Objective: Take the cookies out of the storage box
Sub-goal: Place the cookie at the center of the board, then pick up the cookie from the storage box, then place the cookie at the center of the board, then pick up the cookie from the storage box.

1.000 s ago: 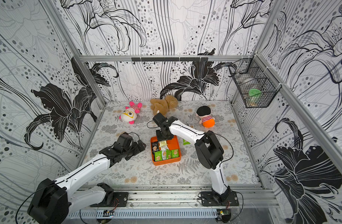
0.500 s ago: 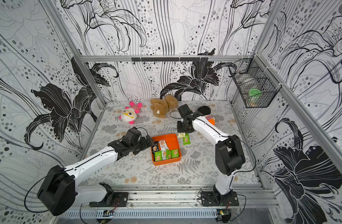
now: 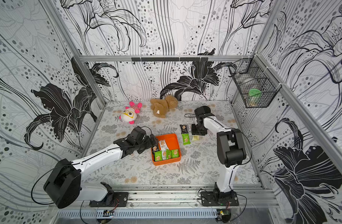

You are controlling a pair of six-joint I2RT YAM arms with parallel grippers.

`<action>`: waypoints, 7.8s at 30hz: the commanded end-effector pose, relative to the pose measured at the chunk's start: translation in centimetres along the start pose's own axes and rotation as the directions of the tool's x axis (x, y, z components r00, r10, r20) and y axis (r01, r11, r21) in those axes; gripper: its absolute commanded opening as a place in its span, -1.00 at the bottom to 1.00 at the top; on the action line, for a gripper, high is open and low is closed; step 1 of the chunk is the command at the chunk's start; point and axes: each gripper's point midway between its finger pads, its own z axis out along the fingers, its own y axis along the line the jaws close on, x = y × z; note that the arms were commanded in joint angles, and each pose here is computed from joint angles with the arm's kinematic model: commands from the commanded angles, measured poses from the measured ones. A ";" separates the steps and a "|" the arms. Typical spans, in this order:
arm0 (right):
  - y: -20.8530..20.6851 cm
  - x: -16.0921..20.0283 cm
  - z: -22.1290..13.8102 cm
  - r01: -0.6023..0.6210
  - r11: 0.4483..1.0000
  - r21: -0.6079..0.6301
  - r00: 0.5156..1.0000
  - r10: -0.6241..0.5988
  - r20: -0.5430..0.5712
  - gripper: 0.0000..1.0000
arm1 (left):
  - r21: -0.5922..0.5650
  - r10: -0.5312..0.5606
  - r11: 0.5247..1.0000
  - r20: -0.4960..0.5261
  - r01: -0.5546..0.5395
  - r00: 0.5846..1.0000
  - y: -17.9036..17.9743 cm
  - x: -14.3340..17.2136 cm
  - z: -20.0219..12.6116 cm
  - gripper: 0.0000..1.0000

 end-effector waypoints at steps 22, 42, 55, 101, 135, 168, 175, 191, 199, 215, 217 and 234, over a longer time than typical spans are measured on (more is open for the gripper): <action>-0.2 -1.9 0.4 0.043 0.999 0.026 0.999 -0.042 -0.014 0.26 | -0.002 -0.057 0.998 0.068 0.057 0.996 2.4 0.4 -0.9 0.94; 17.4 5.5 -6.4 0.213 0.952 -0.221 0.975 -0.194 0.104 0.27 | -0.073 0.029 0.997 0.010 -0.028 1.000 6.3 2.6 -0.4 0.95; 23.5 7.8 -2.0 0.298 0.928 -0.226 0.954 -0.297 0.038 0.25 | -0.101 -0.039 0.994 0.036 0.043 0.999 9.8 0.4 -1.1 0.95; 22.5 8.0 4.1 0.323 0.946 -0.028 0.945 -0.324 -0.046 -0.12 | -0.105 -0.070 0.992 0.049 0.075 0.996 11.4 0.9 -2.7 0.94; 13.4 4.9 -8.0 0.185 0.983 0.011 0.968 -0.184 0.171 -0.21 | 0.092 0.044 0.995 -0.005 -0.043 0.999 0.4 -0.1 -4.0 0.94; 0.1 9.5 1.3 0.078 0.996 0.051 0.994 -0.074 -0.078 -0.08 | 0.024 0.069 0.997 -0.026 -0.069 0.997 -1.3 0.4 0.3 0.95; -0.1 8.6 -0.7 0.080 0.993 0.081 0.995 -0.075 -0.064 0.23 | 0.019 0.052 0.998 -0.005 -0.052 0.999 -0.2 0.6 -0.2 0.95; 12.8 9.8 -7.4 0.134 0.987 -0.094 0.991 -0.134 0.002 0.15 | -0.008 0.030 1.000 -0.003 -0.030 1.000 3.1 2.2 0.8 0.95; 15.4 12.5 -6.2 0.164 0.986 -0.025 0.984 -0.166 -0.070 0.15 | -0.032 0.033 0.999 0.012 -0.033 0.999 4.4 2.4 0.2 0.95; 15.2 13.4 -2.3 0.182 0.975 0.127 0.974 -0.162 -0.157 0.14 | -0.135 0.064 0.989 0.084 -0.052 0.994 7.8 1.5 -1.6 0.95; 15.3 13.4 -1.9 0.180 0.975 0.130 0.974 -0.158 -0.163 0.13 | -0.137 0.064 0.989 0.086 -0.052 0.994 7.8 1.4 -1.6 0.94; 16.3 13.2 0.8 0.149 0.981 0.126 0.976 -0.126 -0.177 -0.13 | -0.156 0.085 0.985 0.070 -0.073 0.994 7.7 0.3 -1.4 0.95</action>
